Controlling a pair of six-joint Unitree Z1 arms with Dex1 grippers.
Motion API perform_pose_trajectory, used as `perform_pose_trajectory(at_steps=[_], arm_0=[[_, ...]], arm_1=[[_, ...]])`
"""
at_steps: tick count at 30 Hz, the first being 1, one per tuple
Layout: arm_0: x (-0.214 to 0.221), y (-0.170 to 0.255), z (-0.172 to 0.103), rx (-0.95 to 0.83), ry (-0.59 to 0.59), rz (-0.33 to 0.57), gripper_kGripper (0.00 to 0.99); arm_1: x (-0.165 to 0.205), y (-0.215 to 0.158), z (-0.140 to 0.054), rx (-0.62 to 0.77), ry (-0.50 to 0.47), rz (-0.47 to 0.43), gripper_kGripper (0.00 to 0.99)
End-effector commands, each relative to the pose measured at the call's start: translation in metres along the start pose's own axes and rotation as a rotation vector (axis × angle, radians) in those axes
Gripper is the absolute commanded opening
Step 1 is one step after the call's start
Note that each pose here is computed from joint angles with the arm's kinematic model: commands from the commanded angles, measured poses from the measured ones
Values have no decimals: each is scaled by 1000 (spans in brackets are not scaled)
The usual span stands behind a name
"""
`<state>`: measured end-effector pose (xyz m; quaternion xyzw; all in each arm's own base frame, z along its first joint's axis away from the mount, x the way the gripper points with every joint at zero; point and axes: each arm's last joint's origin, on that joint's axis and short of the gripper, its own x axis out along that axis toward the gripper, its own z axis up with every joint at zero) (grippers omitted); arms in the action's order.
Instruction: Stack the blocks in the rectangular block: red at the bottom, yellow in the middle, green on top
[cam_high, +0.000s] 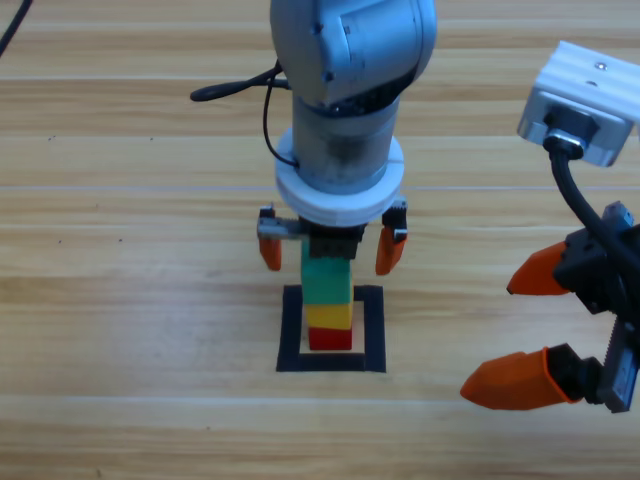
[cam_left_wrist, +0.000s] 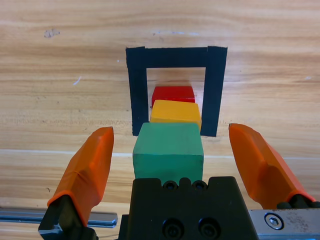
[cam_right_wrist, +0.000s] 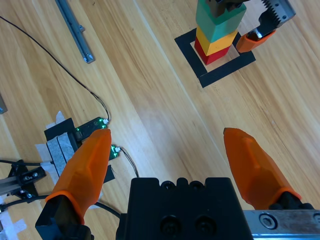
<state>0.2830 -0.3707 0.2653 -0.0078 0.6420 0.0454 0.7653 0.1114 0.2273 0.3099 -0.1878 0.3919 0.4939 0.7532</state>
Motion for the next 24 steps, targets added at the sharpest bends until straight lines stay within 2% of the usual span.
perform_pose_trajectory(at_steps=[1, 5, 9, 12, 17, 20, 24], arm_0=[[-84, 19, -18, 5, -155, -113, 973], [-163, 73, -53, -9, -308, -205, 974], [-191, 122, -96, -3, -415, -227, 973], [-180, 161, -121, 15, -454, -244, 973], [-135, 246, -160, 56, -527, -358, 973], [-117, 271, -171, 92, -551, -381, 973], [-108, 285, -177, 122, -565, -385, 974]], arm_1=[[-20, 6, -11, -28, -52, 30, 990], [-21, 6, -12, -29, -53, 19, 990], [-23, 6, -12, -33, -61, 19, 990], [-22, 6, -11, -35, -57, 21, 990], [-20, 6, -12, -35, -53, 20, 990], [-20, 6, -12, -35, -53, 19, 990], [-21, 6, -12, -35, -53, 19, 990]])
